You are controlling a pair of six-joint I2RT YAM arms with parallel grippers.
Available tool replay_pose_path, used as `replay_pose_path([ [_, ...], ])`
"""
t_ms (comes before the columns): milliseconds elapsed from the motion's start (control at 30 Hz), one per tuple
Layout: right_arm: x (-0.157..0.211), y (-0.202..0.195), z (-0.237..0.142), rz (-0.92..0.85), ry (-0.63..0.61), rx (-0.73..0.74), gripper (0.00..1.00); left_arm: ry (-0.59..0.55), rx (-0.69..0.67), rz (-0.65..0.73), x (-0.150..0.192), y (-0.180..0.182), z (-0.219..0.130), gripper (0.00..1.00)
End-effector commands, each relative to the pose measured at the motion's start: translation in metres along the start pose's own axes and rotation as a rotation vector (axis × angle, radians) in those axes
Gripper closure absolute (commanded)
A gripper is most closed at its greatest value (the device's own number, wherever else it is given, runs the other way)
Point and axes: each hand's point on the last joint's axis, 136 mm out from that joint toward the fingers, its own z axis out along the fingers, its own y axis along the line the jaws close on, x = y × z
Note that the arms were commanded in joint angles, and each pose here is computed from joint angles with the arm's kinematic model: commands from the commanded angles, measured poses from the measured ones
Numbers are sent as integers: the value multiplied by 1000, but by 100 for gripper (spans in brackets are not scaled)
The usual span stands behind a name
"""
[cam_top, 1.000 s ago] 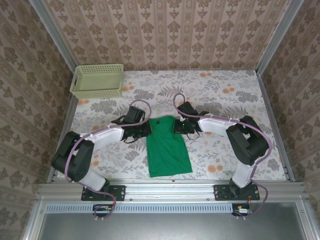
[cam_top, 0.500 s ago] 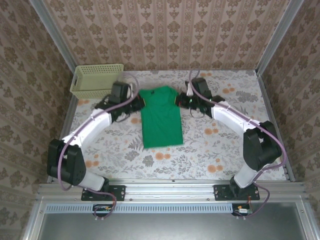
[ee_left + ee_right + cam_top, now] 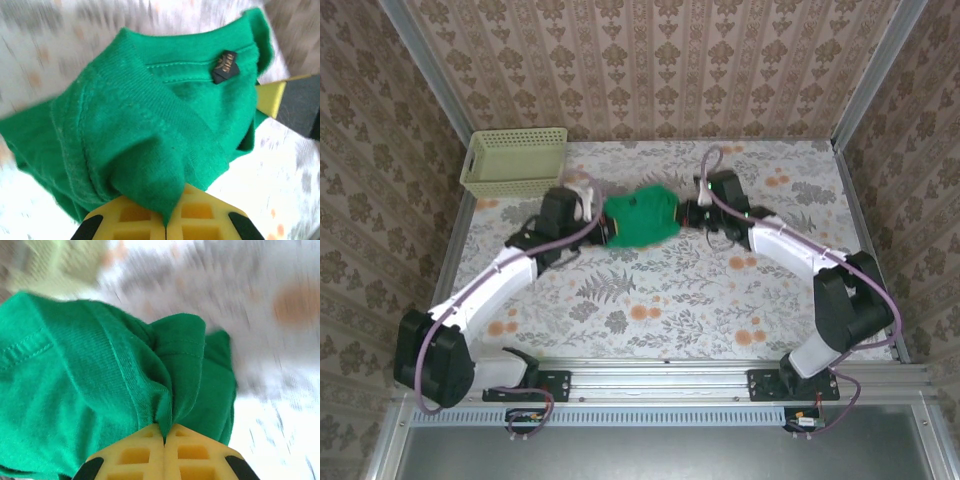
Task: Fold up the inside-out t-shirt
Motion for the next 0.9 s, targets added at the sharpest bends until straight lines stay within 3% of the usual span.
replay_pose_path([
  [0, 24, 5, -18, -19, -15, -25, 100, 24, 42, 5, 33, -15, -3, 100],
  [100, 49, -1, -20, -18, 20, -6, 100, 27, 23, -9, 51, -14, -7, 100],
  [267, 40, 7, -24, -37, -14, -4, 100, 4, -69, -10, 48, 5, -2, 100],
  [567, 16, 11, 17, -99, 17, 27, 100, -63, -300, -27, 27, 61, 4, 100],
  [867, 28, -21, 70, -99, 123, 137, 97, 60, -342, -98, 44, 99, 37, 83],
])
